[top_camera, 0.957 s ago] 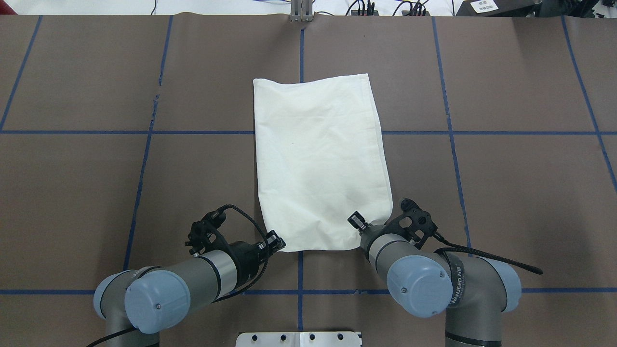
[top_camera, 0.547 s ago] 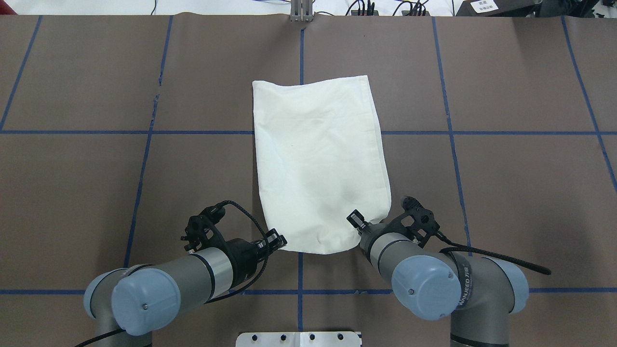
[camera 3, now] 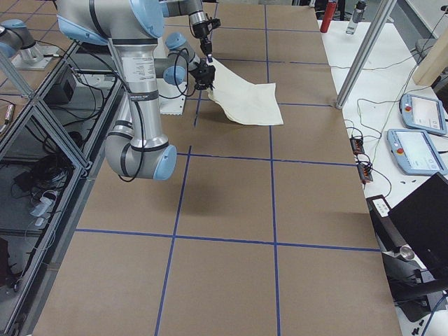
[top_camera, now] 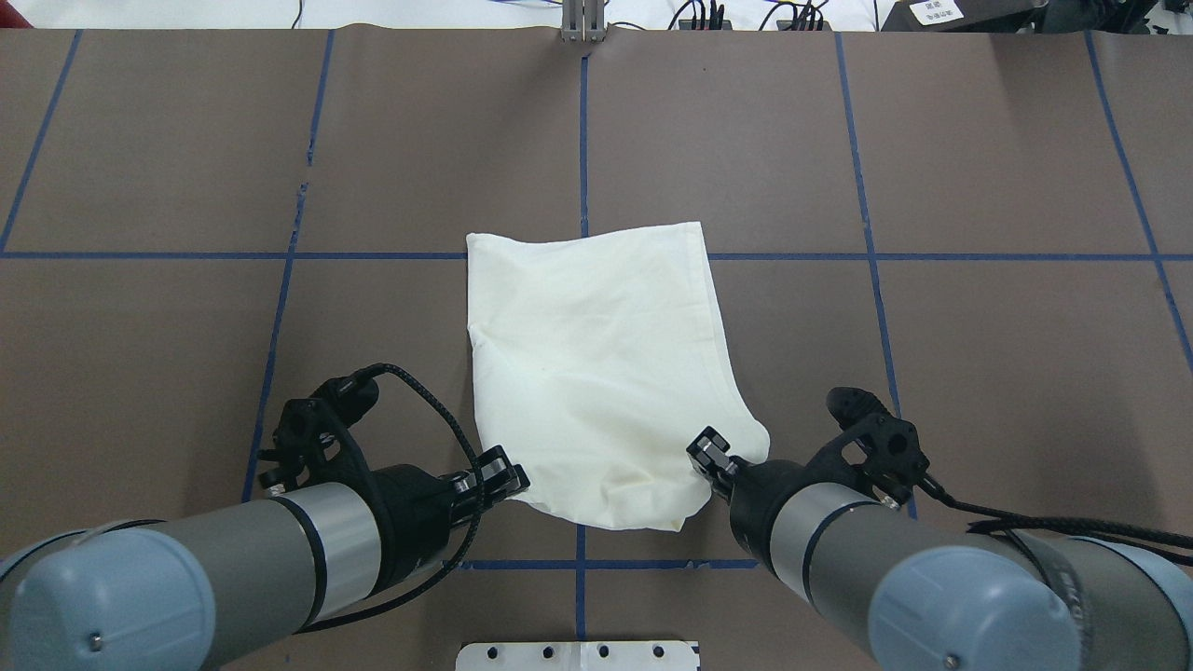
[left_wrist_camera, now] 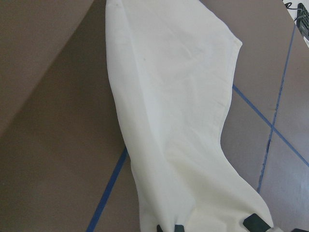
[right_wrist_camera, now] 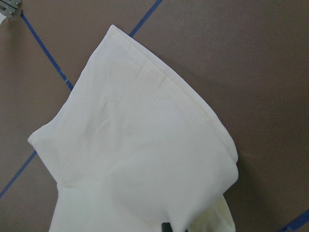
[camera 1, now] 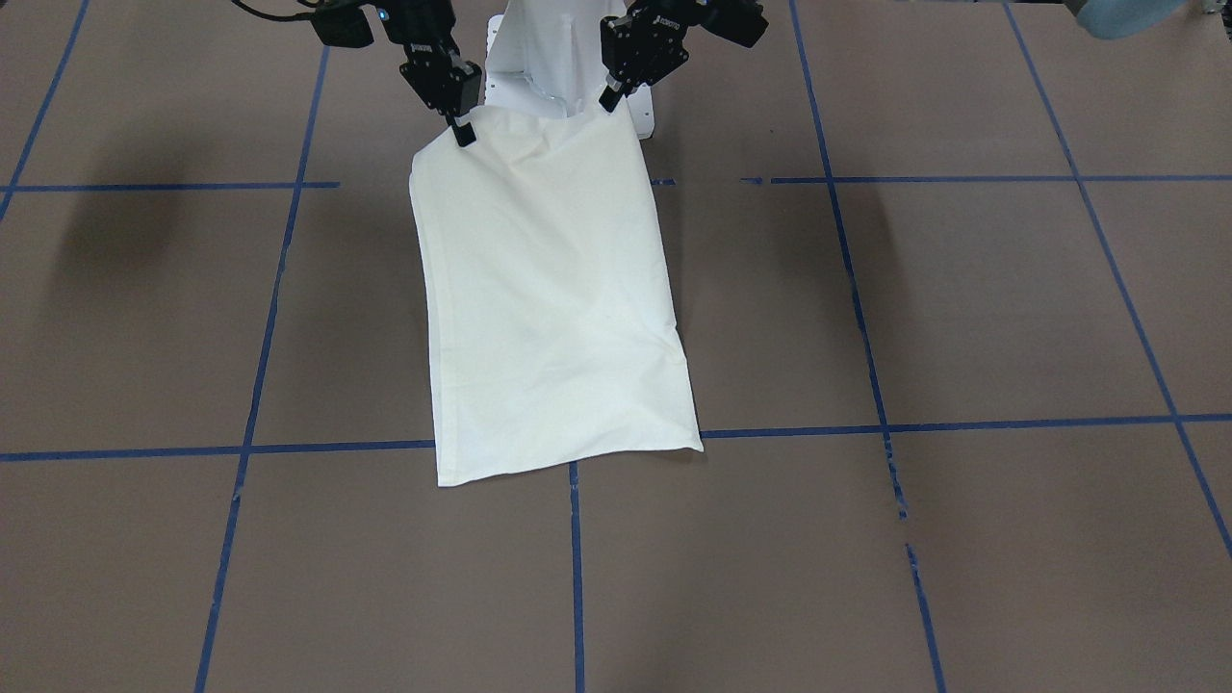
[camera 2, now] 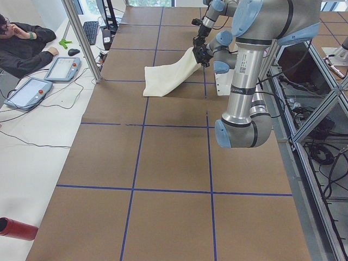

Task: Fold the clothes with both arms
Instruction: 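Lift the near edge with both grippers and fold it toward the far edge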

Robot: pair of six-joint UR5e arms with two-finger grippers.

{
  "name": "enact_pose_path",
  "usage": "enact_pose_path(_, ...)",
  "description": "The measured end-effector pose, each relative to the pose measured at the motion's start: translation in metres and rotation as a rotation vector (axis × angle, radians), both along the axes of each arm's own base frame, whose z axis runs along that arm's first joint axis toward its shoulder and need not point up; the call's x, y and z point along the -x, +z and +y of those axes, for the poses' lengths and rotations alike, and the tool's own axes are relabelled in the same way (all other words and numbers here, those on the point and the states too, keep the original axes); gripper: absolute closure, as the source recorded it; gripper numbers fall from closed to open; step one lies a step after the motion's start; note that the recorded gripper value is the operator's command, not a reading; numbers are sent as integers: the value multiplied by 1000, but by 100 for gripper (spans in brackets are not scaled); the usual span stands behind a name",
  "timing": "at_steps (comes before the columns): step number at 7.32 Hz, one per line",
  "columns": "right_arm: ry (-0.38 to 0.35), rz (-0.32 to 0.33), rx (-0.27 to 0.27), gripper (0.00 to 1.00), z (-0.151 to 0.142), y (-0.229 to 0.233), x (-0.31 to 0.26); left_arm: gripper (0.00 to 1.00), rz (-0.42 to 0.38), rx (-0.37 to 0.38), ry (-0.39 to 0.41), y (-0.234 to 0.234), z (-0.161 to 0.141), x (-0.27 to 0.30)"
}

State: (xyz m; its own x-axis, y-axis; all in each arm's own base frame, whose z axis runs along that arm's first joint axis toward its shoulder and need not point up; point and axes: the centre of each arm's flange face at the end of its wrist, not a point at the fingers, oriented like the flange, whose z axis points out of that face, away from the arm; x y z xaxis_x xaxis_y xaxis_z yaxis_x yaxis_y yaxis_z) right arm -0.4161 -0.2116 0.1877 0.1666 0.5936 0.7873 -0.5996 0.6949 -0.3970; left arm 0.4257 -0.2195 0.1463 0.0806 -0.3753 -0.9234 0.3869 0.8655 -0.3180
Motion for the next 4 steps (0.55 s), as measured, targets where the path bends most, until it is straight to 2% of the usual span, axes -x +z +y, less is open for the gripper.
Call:
enact_pose_path(2,-30,5,-2,100,14,-10,-8,100,-44,5,30,-6,6,12)
enact_pose_path(4,0,64,-15,100,-9,-3,26,100,-119,-48,23,4,-10,2)
